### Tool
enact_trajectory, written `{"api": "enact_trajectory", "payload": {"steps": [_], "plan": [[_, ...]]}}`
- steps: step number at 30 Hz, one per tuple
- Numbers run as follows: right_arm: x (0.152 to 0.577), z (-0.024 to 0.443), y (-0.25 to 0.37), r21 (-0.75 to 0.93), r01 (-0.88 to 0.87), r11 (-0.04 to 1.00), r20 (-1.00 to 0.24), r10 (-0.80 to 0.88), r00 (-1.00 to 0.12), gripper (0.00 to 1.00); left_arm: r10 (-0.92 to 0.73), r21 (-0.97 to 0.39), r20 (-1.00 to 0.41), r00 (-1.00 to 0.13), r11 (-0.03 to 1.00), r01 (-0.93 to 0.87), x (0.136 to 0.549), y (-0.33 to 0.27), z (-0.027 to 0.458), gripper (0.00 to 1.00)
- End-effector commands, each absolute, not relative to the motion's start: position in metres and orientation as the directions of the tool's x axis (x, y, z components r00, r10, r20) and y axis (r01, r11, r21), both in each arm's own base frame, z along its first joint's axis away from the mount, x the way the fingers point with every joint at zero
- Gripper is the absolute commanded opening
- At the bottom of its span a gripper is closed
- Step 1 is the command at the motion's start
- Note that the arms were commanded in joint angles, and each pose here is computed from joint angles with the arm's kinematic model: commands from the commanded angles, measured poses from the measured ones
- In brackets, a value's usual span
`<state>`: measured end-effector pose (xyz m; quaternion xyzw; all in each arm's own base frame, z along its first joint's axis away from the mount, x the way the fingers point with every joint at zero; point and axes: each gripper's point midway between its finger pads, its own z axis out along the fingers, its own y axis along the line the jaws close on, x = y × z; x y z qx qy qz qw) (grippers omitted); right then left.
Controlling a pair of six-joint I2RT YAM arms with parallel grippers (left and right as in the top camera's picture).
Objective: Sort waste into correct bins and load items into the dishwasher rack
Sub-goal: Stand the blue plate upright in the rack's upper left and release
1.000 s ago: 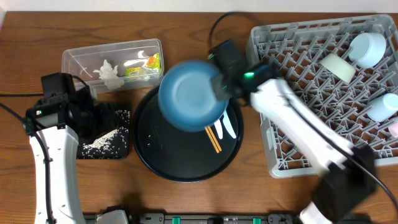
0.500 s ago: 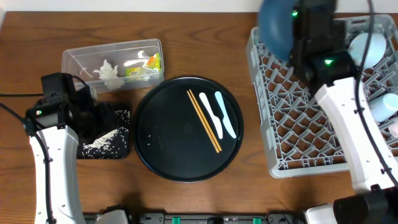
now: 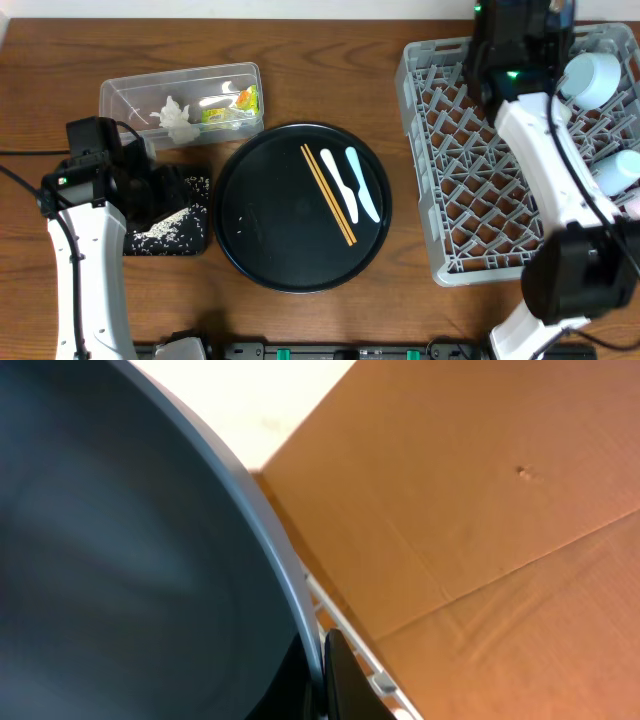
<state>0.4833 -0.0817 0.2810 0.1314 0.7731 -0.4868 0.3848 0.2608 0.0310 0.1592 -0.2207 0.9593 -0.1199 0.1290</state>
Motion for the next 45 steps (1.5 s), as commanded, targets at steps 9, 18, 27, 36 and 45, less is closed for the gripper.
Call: {"api": "enact_trajectory", "payload": {"steps": [9, 18, 27, 36, 45], "plan": [[0.492, 0.240, -0.060, -0.741, 0.512, 0.435, -0.636, -0.209, -0.743, 0.01, -0.466, -0.281, -0.179, -0.866, 0.868, -0.409, 0.260, 0.032, 0.156, 0.60], [0.494, 0.224, -0.032, -0.747, 0.424, 0.511, -0.601, -0.247, -0.761, 0.01, -0.466, -0.281, -0.179, -0.867, 0.868, -0.409, 0.259, 0.032, 0.156, 0.60], [0.472, 0.183, -0.016, -0.722, 0.302, 0.623, -0.520, -0.201, -0.830, 0.01, -0.466, -0.281, -0.179, -0.866, 0.868, -0.409, 0.260, 0.032, 0.156, 0.60], [0.434, 0.124, 0.043, -0.477, 0.206, 0.855, -0.435, -0.026, -0.900, 0.10, -0.466, -0.282, -0.178, -0.866, 0.868, -0.409, 0.259, 0.032, 0.156, 0.60], [0.410, 0.104, 0.075, -0.313, 0.121, 0.942, -0.316, 0.017, -0.949, 0.39, -0.466, -0.281, -0.179, -0.867, 0.868, -0.409, 0.259, 0.032, 0.156, 0.60]]}}
